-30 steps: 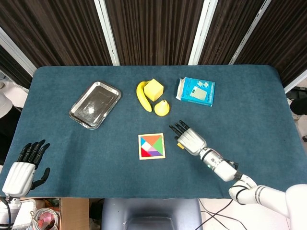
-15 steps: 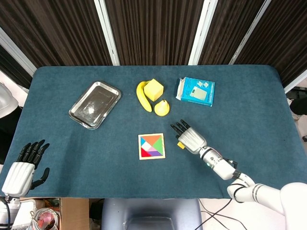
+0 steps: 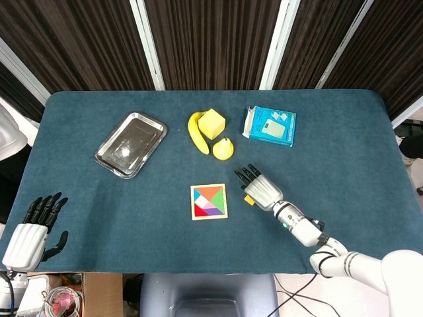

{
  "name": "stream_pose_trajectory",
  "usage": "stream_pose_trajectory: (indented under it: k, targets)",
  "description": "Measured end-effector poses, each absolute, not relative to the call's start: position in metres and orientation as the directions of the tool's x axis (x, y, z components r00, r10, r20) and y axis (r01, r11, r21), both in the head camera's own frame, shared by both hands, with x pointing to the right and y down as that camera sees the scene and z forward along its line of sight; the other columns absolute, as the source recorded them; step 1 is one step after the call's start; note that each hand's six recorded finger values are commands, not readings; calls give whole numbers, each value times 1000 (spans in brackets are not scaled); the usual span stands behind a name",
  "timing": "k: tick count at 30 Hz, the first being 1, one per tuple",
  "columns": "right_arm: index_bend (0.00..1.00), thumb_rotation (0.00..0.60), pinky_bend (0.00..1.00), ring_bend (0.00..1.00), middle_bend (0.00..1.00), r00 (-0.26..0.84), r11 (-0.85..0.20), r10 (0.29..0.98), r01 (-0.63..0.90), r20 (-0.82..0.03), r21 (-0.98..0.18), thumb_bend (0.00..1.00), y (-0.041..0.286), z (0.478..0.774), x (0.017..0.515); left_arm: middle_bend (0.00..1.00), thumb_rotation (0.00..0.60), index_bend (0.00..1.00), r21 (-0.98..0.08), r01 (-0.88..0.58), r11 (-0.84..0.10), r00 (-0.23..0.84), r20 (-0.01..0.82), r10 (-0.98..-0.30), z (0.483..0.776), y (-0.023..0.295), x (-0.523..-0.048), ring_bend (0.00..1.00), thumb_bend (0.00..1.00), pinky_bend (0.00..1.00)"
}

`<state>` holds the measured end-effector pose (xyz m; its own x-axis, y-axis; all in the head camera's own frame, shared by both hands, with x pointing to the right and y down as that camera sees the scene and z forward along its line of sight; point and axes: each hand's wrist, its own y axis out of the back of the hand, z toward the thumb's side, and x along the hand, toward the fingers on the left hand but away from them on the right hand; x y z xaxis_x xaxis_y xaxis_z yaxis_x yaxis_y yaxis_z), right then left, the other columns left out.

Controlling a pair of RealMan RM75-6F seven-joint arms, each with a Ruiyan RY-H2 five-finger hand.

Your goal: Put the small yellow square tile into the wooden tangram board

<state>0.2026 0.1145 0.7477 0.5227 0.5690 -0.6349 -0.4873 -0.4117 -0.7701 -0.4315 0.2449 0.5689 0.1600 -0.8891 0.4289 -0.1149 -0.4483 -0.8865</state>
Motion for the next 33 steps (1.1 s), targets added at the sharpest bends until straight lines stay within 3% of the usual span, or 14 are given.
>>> stream_pose_trajectory:
  k: [16,25,33]
  targets:
    - [652,600,0,0,89,571,-406,580,-416,-581,-814,409,114,730,185,0,600,0,-886,-116,-449,166,428,-888,569,246,-430,4,491,0]
    - [669,600,0,0,109,653,-371,592,-299,-472,-879,409,100,704,113,0,600,0,-886,-119,-447,168,426,-889,568,245,-430,3,489,0]
    - [669,600,0,0,110,668,-385,572,-293,-476,-875,409,105,707,73,0,600,0,-890,-129,-437,150,418,-896,565,242,-435,4,489,0]
